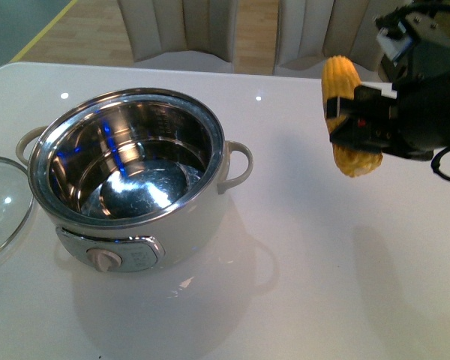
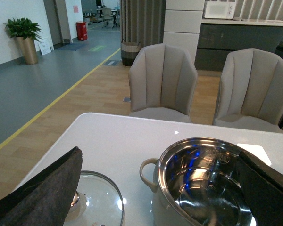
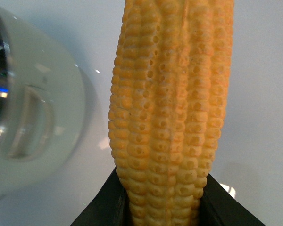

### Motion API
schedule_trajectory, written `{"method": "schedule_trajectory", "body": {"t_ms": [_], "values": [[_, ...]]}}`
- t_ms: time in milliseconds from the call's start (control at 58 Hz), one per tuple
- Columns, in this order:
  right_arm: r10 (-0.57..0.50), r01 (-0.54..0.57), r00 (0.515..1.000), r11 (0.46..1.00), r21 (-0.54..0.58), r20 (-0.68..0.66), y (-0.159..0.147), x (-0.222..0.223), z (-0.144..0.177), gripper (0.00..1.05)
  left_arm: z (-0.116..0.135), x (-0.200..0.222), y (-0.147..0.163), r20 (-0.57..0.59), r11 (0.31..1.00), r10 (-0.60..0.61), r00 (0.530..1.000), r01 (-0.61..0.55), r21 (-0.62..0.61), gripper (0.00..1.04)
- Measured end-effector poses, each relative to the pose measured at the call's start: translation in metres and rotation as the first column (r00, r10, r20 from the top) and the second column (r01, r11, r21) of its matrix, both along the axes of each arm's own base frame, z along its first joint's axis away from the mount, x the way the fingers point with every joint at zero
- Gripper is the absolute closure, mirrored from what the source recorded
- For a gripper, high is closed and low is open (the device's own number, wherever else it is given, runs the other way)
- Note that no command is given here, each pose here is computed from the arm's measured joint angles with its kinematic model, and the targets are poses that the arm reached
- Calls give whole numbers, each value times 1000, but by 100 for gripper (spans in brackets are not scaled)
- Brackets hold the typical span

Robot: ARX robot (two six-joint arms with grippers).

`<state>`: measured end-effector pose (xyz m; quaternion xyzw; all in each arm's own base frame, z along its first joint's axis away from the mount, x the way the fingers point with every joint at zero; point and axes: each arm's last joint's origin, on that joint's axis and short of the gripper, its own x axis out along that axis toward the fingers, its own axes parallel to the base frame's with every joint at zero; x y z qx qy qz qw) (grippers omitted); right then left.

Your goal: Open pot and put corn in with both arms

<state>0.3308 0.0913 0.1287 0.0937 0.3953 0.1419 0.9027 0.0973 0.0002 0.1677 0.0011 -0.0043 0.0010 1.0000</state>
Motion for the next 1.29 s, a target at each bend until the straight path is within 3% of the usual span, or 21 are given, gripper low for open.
{"method": "schedule_trajectory", "body": {"t_ms": [259,638,1294], "values": [[11,-12,1000,992,128,6,20,-7,30,82,0,0,0,0,1000,0,1000,0,0,7],[44,-27,997,962,271,-57,65,-11,45,82,0,0,0,0,1000,0,1000,0,0,7],[100,-58,985,961,271,-142,132,8,30,82,0,0,0,0,1000,0,1000,0,0,7]]}}
